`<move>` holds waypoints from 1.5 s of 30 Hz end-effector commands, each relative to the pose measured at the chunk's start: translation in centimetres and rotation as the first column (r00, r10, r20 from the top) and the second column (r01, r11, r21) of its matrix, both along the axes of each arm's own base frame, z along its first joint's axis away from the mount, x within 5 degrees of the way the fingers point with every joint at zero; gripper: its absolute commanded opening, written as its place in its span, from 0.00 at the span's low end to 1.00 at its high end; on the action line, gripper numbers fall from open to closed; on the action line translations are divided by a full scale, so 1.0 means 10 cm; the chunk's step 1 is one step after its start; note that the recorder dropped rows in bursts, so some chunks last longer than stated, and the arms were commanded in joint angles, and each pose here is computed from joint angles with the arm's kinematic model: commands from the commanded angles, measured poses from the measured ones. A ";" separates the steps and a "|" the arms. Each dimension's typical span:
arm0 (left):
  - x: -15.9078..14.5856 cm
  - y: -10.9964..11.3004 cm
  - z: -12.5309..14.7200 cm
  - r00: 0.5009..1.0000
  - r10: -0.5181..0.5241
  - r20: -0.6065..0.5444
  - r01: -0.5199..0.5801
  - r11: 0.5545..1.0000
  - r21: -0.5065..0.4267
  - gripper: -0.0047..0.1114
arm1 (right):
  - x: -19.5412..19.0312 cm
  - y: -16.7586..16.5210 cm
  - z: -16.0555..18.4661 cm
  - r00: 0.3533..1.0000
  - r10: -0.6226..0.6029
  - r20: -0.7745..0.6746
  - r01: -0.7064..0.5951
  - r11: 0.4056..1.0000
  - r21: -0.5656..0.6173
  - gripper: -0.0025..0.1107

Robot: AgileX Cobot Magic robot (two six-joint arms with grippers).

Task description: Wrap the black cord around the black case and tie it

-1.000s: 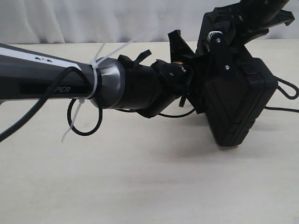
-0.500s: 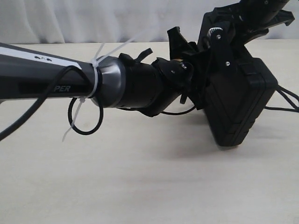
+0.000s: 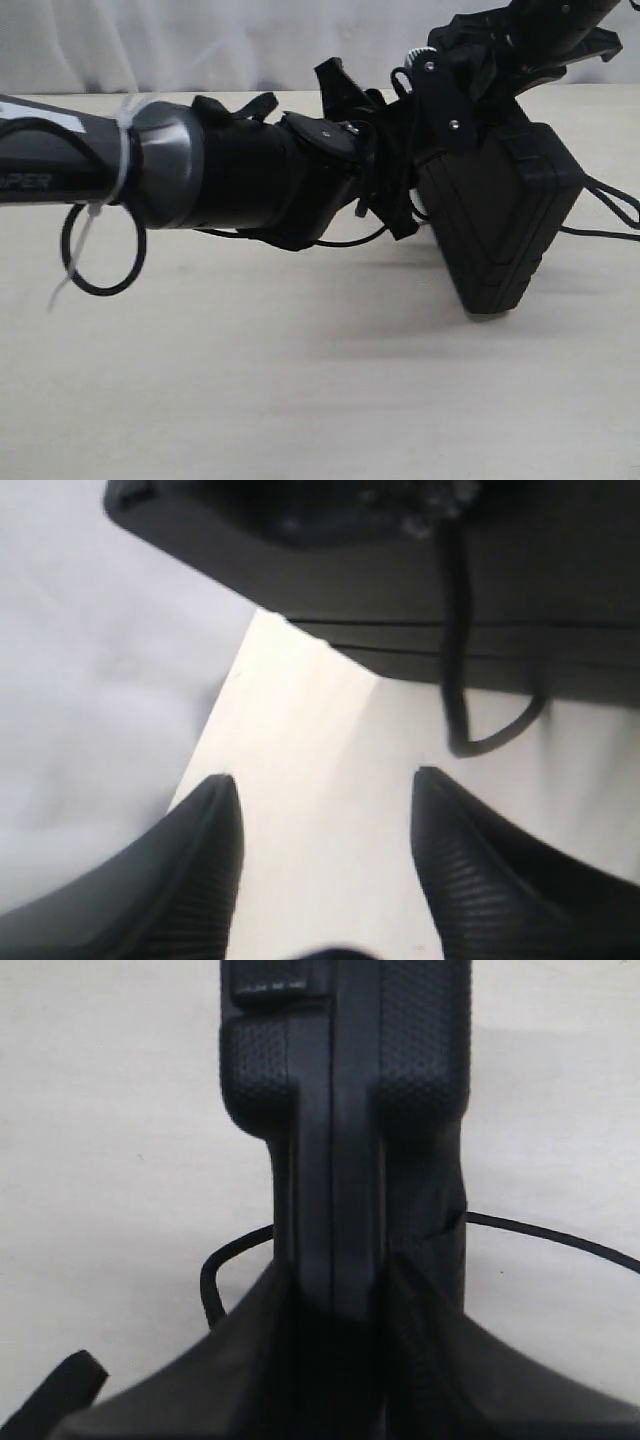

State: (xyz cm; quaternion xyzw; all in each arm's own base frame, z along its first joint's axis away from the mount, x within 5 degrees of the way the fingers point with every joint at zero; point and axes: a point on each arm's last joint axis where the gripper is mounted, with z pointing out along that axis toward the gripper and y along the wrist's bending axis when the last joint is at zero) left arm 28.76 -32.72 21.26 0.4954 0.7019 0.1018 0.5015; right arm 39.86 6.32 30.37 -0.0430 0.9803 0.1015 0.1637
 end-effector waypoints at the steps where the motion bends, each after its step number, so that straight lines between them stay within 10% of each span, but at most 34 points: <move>1: -0.04 0.24 0.17 0.992 0.104 0.069 -0.107 0.993 0.045 0.47 | -0.06 0.12 -0.12 0.994 0.048 -0.095 -0.036 0.992 0.124 0.06; 16: -0.19 0.76 0.15 0.990 0.142 0.001 -0.142 0.989 0.037 0.47 | -0.15 0.33 -0.75 0.996 -0.026 -0.090 0.062 0.902 0.428 0.06; 32: -0.02 0.98 0.08 0.986 0.051 -0.160 -0.067 0.993 -0.093 0.47 | -0.20 0.86 -1.22 0.999 -0.034 0.030 0.021 0.936 0.351 0.06; 40: -0.03 0.97 0.07 0.986 0.029 -0.166 -0.046 0.994 -0.099 0.47 | -0.07 0.87 -1.08 0.996 0.003 0.088 -0.032 0.943 0.331 0.45; 45: -0.06 0.93 0.07 0.983 -0.020 -0.183 -0.002 0.993 -0.118 0.47 | -0.03 0.85 -1.00 0.993 0.030 0.111 -0.061 0.955 0.289 0.46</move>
